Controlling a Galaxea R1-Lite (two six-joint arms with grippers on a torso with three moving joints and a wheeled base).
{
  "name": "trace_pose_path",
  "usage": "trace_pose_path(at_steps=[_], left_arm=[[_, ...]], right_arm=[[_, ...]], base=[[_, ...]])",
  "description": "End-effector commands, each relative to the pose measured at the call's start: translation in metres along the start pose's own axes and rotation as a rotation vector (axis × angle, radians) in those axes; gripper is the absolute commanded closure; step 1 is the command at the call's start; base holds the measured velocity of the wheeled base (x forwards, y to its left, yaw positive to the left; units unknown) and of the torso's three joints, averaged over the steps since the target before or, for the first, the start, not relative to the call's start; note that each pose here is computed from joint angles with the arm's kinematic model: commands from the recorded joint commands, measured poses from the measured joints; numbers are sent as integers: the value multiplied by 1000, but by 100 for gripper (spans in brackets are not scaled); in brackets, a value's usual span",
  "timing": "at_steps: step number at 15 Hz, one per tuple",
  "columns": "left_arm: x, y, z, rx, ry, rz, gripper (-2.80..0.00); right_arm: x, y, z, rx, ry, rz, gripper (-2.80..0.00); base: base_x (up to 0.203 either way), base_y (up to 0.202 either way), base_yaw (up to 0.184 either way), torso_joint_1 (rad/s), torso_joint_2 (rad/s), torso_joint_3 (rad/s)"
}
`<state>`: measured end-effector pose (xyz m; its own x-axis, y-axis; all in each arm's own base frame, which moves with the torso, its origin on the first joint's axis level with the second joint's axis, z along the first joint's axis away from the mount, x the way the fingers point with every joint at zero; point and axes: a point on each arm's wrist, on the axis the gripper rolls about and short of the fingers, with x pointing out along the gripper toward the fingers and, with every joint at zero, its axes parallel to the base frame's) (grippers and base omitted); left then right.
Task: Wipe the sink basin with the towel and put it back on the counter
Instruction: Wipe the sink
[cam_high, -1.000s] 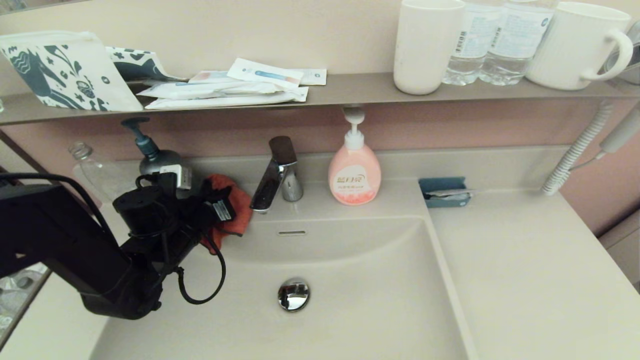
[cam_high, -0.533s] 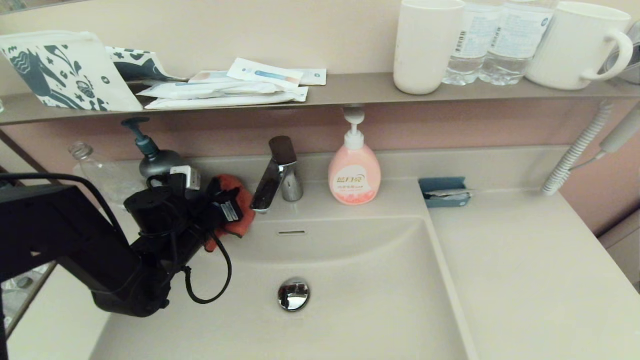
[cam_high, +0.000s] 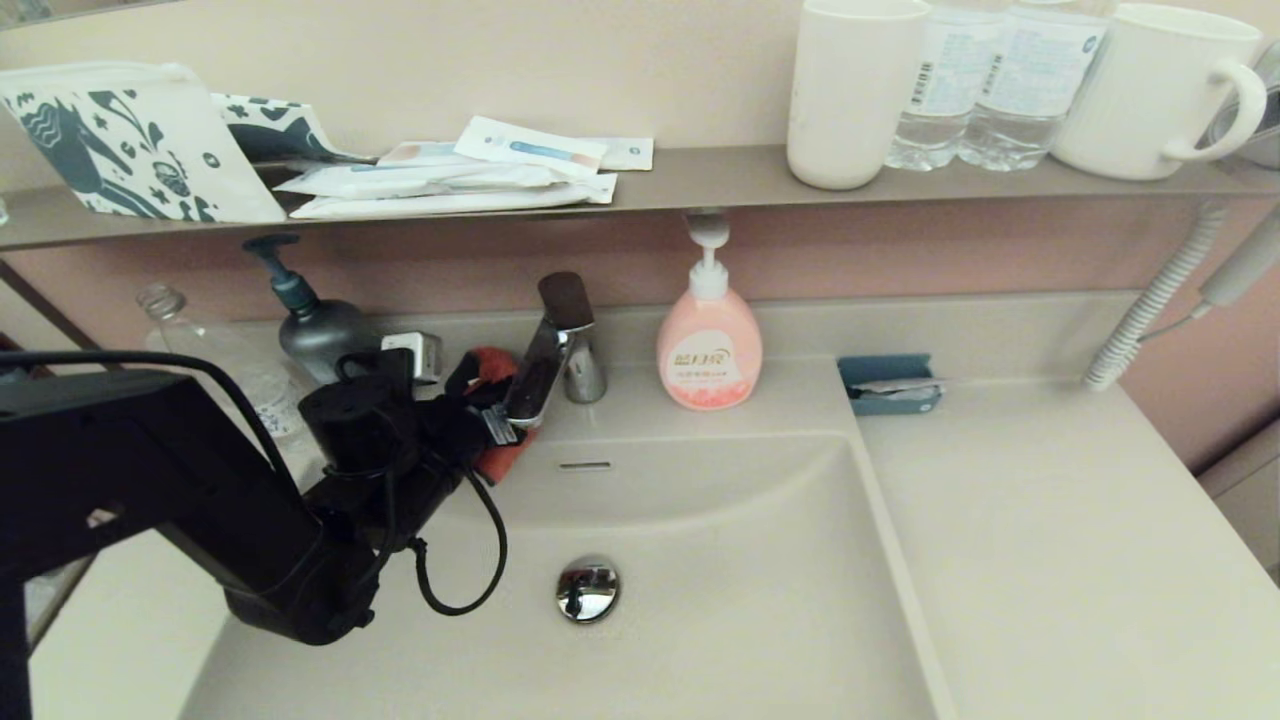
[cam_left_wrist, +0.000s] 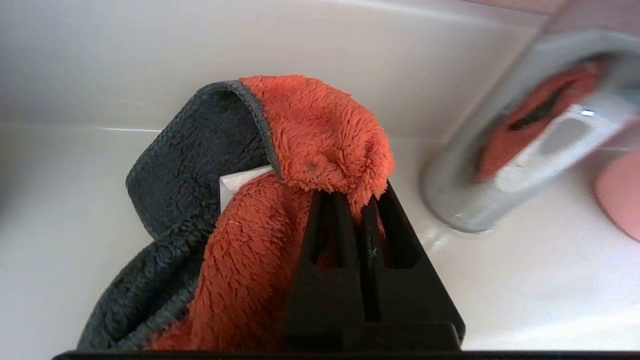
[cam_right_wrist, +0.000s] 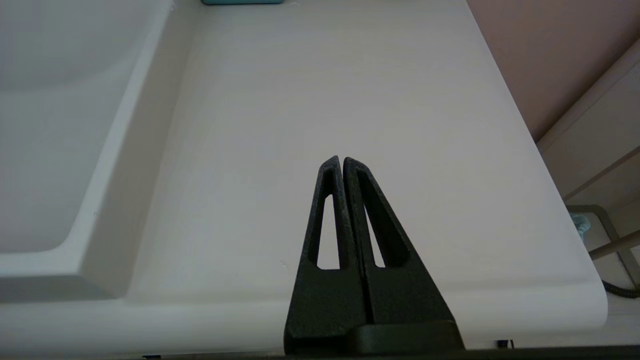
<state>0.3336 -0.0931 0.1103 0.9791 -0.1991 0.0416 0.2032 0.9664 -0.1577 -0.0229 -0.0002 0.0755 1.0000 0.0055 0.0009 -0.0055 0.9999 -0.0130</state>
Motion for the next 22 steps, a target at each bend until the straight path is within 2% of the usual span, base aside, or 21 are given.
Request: trace_pose_path(at_steps=[1, 12, 15, 22], left_arm=[[0, -5, 0, -2, -7, -12, 0], [-1, -31, -13, 8, 35, -10, 0], [0, -27, -18, 11, 52, 0, 0], [2, -1, -14, 11, 44, 42, 0]], right_arm=[[0, 0, 0, -1, 1, 1, 0], [0, 0, 0, -1, 1, 1, 0], [0, 0, 0, -1, 1, 1, 0], [0, 0, 0, -1, 0, 1, 0]], base=[[0, 0, 0, 0, 0, 0], [0, 0, 0, 0, 0, 0], [0, 0, 0, 0, 0, 0], [0, 0, 0, 0, 0, 0]])
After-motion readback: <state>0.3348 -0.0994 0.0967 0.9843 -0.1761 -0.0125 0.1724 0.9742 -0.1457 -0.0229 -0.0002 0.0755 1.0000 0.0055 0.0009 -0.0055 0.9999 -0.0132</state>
